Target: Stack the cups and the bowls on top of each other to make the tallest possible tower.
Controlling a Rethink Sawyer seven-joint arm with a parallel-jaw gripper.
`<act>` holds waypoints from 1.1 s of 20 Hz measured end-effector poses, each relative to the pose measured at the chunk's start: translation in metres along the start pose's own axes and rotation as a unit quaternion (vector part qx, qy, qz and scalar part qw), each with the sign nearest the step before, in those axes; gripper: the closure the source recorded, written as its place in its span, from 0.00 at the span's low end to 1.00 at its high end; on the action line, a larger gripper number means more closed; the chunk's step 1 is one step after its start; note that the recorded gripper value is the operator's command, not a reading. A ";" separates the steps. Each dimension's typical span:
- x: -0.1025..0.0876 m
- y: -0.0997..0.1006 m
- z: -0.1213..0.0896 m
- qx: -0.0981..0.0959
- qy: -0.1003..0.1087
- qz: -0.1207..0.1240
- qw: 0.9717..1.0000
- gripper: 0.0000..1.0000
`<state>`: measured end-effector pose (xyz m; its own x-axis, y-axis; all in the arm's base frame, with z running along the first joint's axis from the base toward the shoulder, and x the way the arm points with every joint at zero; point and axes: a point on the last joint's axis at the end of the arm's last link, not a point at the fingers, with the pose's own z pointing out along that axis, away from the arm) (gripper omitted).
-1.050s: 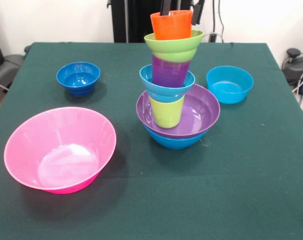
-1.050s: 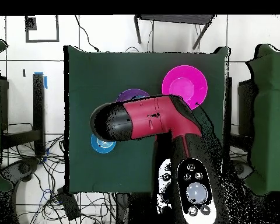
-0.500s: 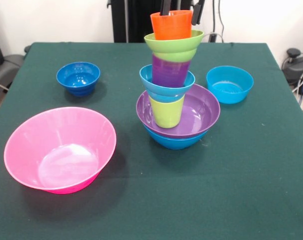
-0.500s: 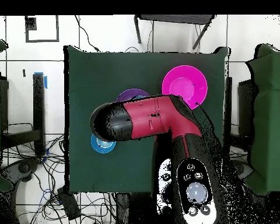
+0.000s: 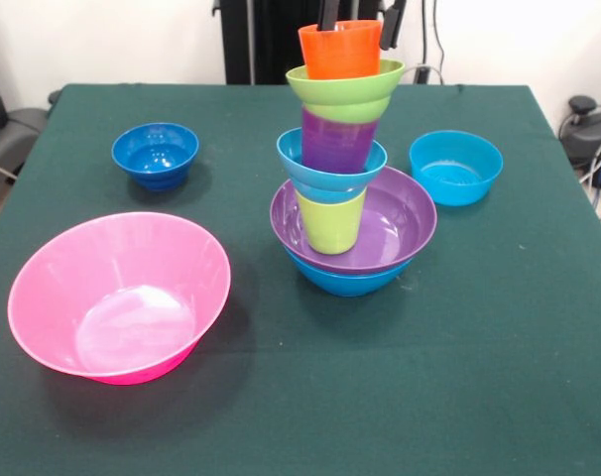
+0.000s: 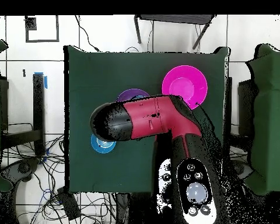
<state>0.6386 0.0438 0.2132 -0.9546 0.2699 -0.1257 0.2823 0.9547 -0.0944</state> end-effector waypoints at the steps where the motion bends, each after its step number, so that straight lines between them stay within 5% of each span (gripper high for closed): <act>1: 0.000 0.000 0.000 0.000 0.000 0.000 1.000 0.00; 22: -0.002 0.006 -0.005 -0.015 0.007 0.016 1.000 0.00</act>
<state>0.6419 0.0496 0.2178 -0.9464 0.3023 -0.1138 0.3103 0.9487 -0.0606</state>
